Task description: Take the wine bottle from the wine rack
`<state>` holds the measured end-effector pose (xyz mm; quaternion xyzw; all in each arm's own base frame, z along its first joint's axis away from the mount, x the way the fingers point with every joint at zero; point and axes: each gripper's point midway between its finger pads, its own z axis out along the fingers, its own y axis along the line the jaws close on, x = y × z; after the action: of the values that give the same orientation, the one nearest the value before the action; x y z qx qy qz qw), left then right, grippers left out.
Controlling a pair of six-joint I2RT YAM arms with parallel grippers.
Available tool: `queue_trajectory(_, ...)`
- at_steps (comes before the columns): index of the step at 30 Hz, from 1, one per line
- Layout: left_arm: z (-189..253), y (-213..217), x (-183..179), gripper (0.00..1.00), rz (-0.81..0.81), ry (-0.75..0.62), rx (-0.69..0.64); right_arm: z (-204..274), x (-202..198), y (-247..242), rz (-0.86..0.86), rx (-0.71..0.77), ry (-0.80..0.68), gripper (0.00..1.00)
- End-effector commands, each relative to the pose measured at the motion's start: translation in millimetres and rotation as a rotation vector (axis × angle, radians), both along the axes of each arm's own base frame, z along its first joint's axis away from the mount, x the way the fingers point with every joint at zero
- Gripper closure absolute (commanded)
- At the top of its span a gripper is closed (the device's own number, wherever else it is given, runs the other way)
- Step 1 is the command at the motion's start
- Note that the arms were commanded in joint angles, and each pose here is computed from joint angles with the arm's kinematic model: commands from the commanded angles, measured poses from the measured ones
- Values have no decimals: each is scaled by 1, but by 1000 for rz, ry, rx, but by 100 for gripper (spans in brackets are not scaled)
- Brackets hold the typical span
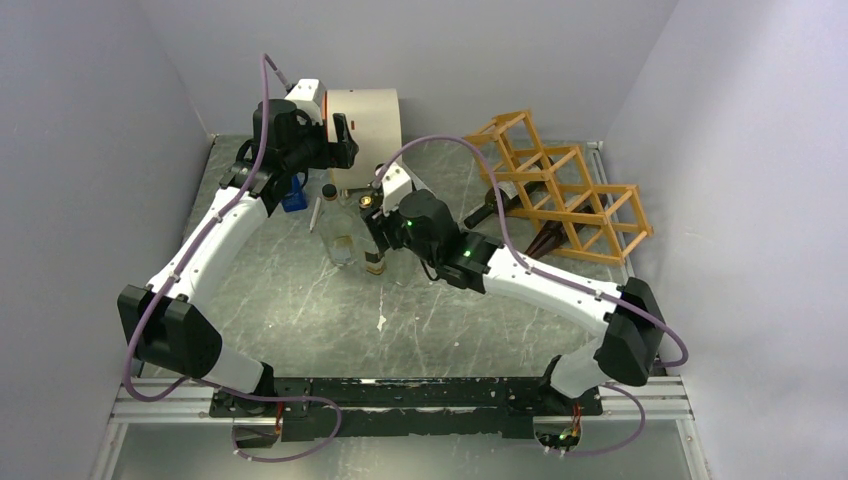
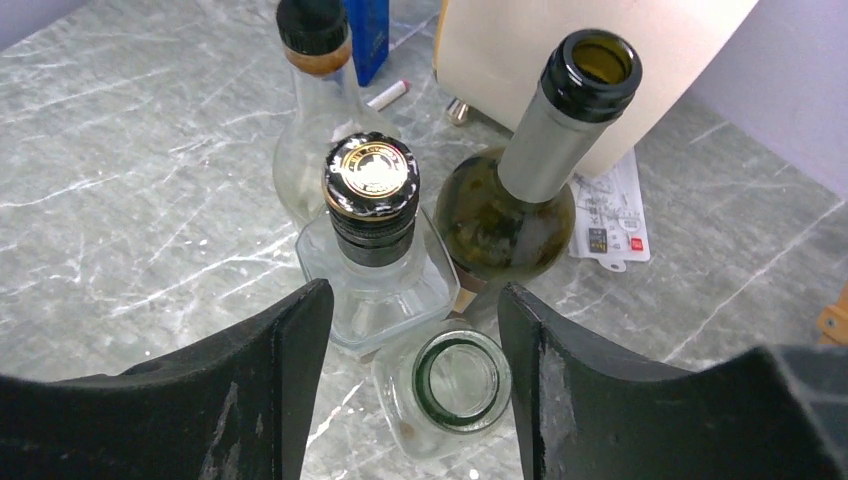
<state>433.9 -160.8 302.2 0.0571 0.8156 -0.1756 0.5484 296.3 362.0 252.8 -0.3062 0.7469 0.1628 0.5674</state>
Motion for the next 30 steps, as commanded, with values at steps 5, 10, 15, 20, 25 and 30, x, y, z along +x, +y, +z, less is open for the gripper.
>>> queue_trajectory(5, 15, -2, 2, 8, -12, -34, -18, 51, -17, -4, 116, 35, -117, 23)
queue_trajectory(10, 16, -2, 1, 8, -13, -38, -19, 89, -30, -26, 164, 10, -236, 13)
queue_trajectory(15, 17, -2, 1, 8, -15, -41, -22, 113, -39, -63, 163, -95, -364, 11)
queue_trajectory(20, 17, -2, 1, 8, -14, -38, -20, 120, -40, -110, 64, -214, -450, 11)
queue_trajectory(25, 16, -3, 1, 8, -20, -35, -24, 107, -31, -162, -90, -407, -472, 10)
queue_trajectory(30, 20, -4, 0, 8, -31, -40, -44, 73, -15, -204, -200, -578, -392, 9)
